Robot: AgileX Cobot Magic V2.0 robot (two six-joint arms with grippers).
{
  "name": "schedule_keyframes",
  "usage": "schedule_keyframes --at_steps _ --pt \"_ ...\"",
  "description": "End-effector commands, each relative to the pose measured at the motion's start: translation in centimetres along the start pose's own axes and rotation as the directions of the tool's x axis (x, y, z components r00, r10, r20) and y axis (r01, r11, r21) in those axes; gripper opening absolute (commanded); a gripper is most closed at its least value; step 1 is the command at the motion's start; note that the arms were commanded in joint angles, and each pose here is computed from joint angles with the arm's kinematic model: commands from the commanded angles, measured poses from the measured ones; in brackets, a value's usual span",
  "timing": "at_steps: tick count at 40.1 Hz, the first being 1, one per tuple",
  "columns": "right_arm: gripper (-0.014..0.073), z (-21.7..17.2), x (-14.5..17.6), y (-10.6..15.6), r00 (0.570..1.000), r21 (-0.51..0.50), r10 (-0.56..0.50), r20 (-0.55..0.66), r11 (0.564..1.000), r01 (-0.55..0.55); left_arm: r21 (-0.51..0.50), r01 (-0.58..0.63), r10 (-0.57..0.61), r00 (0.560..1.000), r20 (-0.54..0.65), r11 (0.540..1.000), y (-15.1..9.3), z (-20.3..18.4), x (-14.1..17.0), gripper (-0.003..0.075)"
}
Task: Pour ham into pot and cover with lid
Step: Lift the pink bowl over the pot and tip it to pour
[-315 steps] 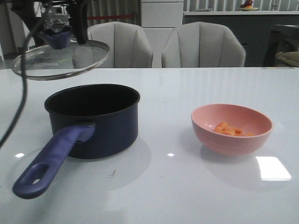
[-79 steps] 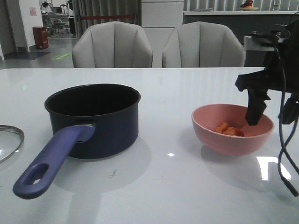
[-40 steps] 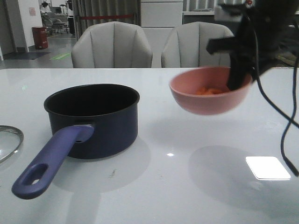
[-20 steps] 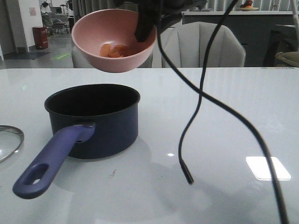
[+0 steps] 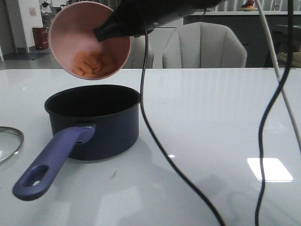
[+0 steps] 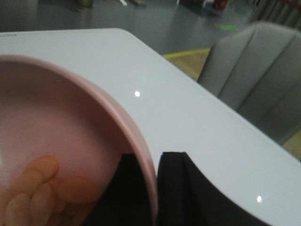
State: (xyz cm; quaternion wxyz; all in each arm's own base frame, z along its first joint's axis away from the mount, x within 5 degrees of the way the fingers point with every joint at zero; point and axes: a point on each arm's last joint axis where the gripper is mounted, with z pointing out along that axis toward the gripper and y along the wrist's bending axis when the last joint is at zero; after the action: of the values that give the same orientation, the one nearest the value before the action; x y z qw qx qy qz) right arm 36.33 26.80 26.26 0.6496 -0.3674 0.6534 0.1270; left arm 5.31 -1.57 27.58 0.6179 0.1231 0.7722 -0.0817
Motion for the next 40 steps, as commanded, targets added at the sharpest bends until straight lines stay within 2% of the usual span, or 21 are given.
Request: schedule_keyframes --at_steps 1,6,12,15,21,26,35,38,40 --pt "0.0146 -1.2 -3.9 -0.8 0.954 0.078 -0.145 0.263 0.989 0.128 0.005 0.008 -0.008 0.995 0.102 1.000 0.0 -0.3 -1.6 0.0636" --pt "0.0146 -1.1 -3.6 -0.8 0.916 0.129 -0.321 0.241 0.946 0.297 0.005 0.008 -0.008 0.995 0.102 1.000 0.0 -0.3 -1.6 0.0636" --pt "0.0146 -1.2 -3.9 -1.3 0.867 0.244 -0.452 0.208 0.883 0.402 0.005 0.008 -0.008 0.995 0.102 1.000 0.0 -0.3 -1.6 0.0636" --pt "0.0146 -1.3 -4.2 -1.3 0.850 0.310 -0.483 0.209 0.857 0.411 0.005 0.008 -0.008 0.995 0.102 1.000 0.0 -0.3 -1.6 0.0636" --pt "0.0146 -2.3 -4.8 0.1 0.742 0.492 -0.593 0.312 0.769 0.408 0.005 0.008 -0.008 0.995 0.102 1.000 0.0 -0.3 -1.6 0.0636" --pt "0.0146 -2.5 -4.3 1.0 0.685 0.564 -0.641 0.347 0.726 0.393 0.005 0.008 -0.008 0.995 0.102 1.000 0.0 -0.3 -1.6 0.0636" --pt "0.0146 -1.6 -2.4 1.7 0.663 0.591 -0.666 0.343 0.701 0.398 0.005 0.008 -0.008 0.995 0.102 1.000 0.0 -0.3 -1.6 0.0636" --pt "0.0146 -1.4 -2.0 1.8 0.669 0.584 -0.662 0.338 0.705 0.403 0.005 0.008 -0.008 0.995 0.102 1.000 0.0 -0.3 -1.6 0.0636" --pt "0.0146 -1.2 -1.8 1.8 0.696 0.567 -0.635 0.335 0.726 0.390 0.005 0.008 -0.008 0.995 0.102 1.000 0.0 -0.3 -1.6 0.0636"
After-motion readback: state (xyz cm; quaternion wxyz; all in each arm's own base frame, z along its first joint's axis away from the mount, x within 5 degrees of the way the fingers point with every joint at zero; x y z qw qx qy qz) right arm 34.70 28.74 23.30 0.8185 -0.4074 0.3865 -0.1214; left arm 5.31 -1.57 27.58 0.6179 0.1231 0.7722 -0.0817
